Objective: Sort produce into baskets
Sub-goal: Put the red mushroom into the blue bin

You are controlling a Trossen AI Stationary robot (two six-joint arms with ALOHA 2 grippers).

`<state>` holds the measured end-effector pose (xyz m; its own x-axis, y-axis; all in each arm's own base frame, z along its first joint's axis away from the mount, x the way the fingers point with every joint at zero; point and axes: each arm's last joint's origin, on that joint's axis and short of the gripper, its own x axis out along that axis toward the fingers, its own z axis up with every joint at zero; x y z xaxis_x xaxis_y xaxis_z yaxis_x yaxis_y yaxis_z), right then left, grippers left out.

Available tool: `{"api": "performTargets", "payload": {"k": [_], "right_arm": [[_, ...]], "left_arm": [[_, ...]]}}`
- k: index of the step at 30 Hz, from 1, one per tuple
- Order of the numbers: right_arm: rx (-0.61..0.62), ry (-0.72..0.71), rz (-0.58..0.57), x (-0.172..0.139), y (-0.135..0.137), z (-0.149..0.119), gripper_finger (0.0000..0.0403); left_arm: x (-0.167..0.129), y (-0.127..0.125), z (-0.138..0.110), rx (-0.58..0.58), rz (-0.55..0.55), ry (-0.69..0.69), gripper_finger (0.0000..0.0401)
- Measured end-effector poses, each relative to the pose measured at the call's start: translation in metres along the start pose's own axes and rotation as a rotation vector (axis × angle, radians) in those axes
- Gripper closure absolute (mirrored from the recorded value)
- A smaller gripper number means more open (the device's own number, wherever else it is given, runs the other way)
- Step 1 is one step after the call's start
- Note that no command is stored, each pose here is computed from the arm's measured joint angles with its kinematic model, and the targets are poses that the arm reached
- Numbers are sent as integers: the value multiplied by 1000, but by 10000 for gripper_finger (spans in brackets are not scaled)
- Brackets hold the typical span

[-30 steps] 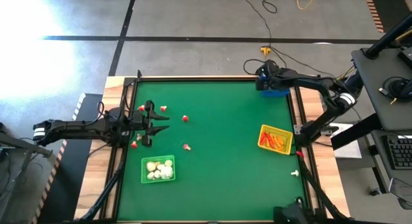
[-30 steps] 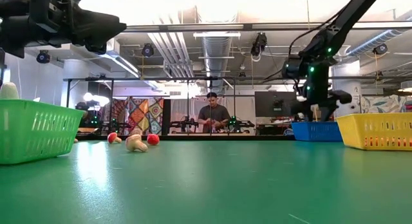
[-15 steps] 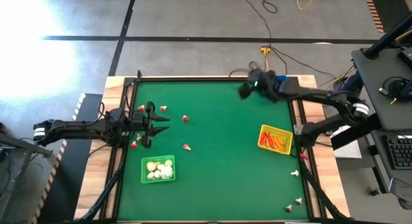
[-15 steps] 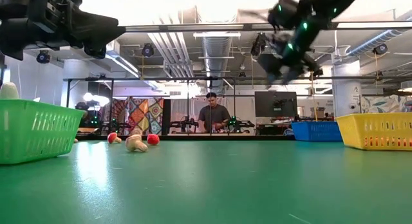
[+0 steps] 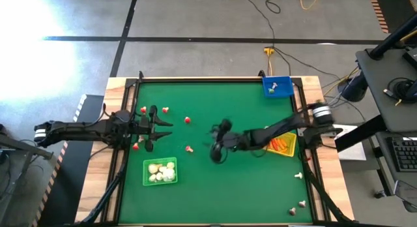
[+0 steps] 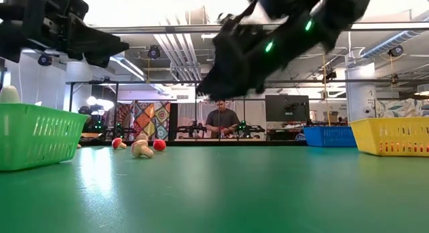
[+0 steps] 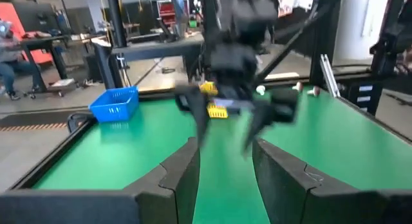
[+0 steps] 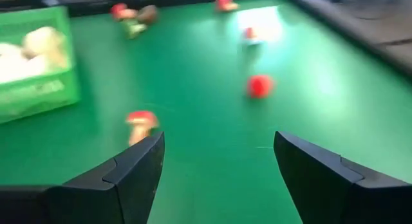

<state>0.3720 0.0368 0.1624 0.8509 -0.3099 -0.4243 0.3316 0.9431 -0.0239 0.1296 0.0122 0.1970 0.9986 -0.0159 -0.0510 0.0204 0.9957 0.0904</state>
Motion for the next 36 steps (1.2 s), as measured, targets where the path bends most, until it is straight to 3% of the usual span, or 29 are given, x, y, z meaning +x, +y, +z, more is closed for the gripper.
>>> {"api": "performTargets", "payload": {"k": [5,12,27,36], "right_arm": [[-22,-68,155,44,26,-13,120],[-71,-19,154,84,42,-26,140],[-66,6,173,108,46,-41,229],[-62,0,157,110,41,-38,310]], "left_arm": [[-1,1,11,10,3,-30,274],[-1,1,11,18,3,-31,274],[-4,1,14,3,6,-63,274],[-6,1,16,7,7,-74,274]]}}
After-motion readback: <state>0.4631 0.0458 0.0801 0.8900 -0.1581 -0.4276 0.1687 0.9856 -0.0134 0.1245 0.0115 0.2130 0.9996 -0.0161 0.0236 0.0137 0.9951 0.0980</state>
